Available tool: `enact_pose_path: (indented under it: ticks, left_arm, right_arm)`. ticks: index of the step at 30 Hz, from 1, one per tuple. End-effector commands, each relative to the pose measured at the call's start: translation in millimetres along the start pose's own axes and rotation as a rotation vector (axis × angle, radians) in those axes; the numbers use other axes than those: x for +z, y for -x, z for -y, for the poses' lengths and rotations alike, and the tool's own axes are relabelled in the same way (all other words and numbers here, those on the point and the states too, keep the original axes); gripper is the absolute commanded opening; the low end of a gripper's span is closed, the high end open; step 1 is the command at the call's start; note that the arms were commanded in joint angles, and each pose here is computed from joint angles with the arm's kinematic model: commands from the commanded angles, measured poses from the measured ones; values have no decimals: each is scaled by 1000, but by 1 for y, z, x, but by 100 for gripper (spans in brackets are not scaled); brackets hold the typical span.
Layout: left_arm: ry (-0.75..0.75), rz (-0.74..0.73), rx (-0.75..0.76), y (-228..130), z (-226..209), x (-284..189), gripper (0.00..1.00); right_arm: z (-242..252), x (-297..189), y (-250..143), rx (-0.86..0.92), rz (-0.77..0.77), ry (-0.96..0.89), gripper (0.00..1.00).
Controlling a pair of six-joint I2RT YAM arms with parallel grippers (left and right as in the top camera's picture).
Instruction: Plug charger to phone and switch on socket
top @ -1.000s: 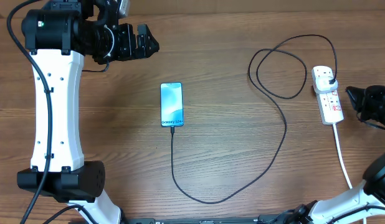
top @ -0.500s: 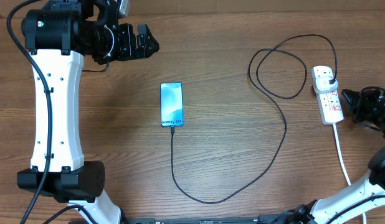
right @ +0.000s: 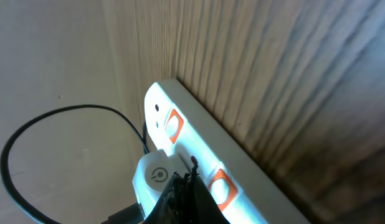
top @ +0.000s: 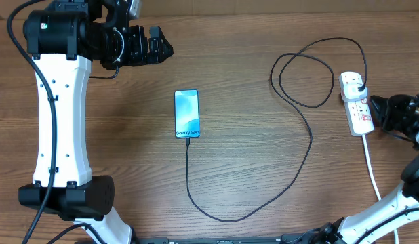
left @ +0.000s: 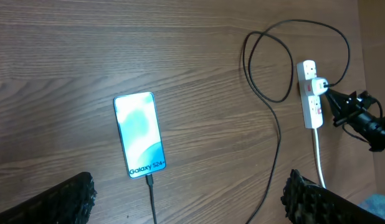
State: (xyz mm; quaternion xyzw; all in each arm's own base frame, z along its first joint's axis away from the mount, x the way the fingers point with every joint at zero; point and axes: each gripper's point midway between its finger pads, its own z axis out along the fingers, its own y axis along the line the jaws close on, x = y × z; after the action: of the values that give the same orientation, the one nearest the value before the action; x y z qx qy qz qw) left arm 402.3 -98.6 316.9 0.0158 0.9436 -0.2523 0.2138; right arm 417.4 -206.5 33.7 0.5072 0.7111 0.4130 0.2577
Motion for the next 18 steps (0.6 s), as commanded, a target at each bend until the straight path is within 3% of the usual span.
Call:
enact_pose_path:
  ticks: [1, 18]
  left_arm:
    - [-9, 15, 16, -1, 7, -7, 100]
    - [-9, 15, 15, -1, 7, -7, 99]
  right_arm:
    - [-7, 4, 2, -23, -6, 13, 4]
    - [0, 14, -7, -64, -12, -49, 4]
